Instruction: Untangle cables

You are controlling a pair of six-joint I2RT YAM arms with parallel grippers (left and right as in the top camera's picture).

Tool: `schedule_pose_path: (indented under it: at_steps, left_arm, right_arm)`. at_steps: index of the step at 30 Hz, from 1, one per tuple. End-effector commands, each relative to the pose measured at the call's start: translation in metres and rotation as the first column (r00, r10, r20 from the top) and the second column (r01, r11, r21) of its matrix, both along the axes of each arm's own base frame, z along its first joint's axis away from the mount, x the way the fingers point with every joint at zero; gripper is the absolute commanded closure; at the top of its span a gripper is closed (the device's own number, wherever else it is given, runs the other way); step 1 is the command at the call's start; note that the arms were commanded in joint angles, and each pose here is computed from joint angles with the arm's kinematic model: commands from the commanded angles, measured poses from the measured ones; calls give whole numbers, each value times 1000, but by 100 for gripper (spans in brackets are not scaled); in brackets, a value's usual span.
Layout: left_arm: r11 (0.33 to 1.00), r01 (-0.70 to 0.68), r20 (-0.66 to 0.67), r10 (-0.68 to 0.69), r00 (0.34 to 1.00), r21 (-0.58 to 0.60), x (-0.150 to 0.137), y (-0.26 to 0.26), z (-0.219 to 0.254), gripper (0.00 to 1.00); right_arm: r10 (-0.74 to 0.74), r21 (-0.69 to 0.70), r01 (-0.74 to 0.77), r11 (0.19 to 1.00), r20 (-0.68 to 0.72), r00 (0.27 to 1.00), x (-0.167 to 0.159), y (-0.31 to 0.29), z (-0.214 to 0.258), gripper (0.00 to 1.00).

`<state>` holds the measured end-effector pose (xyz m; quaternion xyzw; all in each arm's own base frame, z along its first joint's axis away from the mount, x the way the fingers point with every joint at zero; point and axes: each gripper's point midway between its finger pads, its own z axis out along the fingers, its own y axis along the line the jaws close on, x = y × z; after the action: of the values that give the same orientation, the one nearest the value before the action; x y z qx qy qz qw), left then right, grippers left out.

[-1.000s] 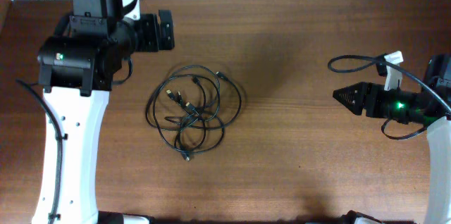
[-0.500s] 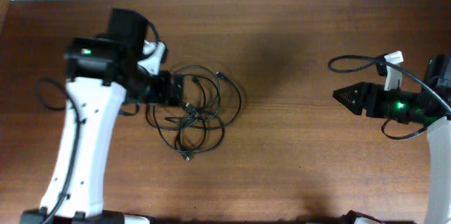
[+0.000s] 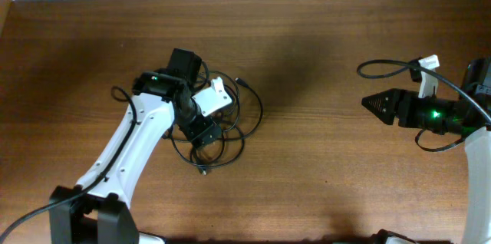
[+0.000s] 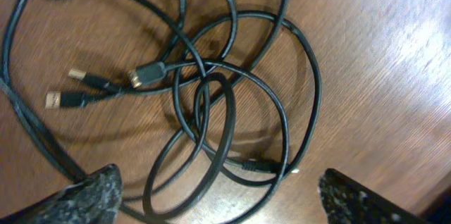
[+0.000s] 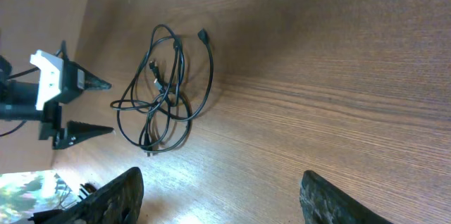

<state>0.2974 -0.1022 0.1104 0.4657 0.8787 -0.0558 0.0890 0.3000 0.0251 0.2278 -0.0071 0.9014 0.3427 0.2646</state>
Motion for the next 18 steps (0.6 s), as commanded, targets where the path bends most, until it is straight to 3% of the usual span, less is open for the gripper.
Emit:
schedule_pose_path:
  at_steps: [1,3,4,5,6,7,10,12,16,18]
  left_arm:
    - [991,133,-31,-133,991,12,-5,0,-25,5]
    - [991,134,-44,-133,990,13,-3,-1,-40,5]
    - [991,134,-58,-133,989,14,-3,-1,-48,10]
    - [991,134,-78,-132,988,17,-4,0,-55,29]
    - [991,133,-83,-131,988,17,-4,0,-56,54]
    - [996,87,-84,-86,993,13,-2,-1,-53,68]
    - [998,53,-42,-54,998,-30,7,-9,-38,81]
    - [998,53,-16,-53,998,-27,12,-9,-30,100]
    - [990,-84,11,86,996,-114,26,-22,13,100]
    - [933,-81,46,103,994,-352,38,-60,77,100]
  right_arm:
    - [14,5,-14,1000,30,999,0,2,6,30]
    - [14,5,-14,1000,30,999,0,2,6,30]
    - [14,5,-14,1000,30,999,0,2,6,30]
    - [14,5,-14,1000,30,999,0,2,6,30]
    - [14,4,-14,1000,30,999,0,2,6,30]
    - [14,3,-14,1000,30,999,0,1,6,30]
    - [15,0,-15,1000,32,999,0,1,6,30]
    - [14,2,-15,1000,27,1000,-1,1,6,30]
    - [16,10,-16,1000,18,1000,-2,3,6,28]
    - [46,55,-47,997,26,999,-5,13,11,25]
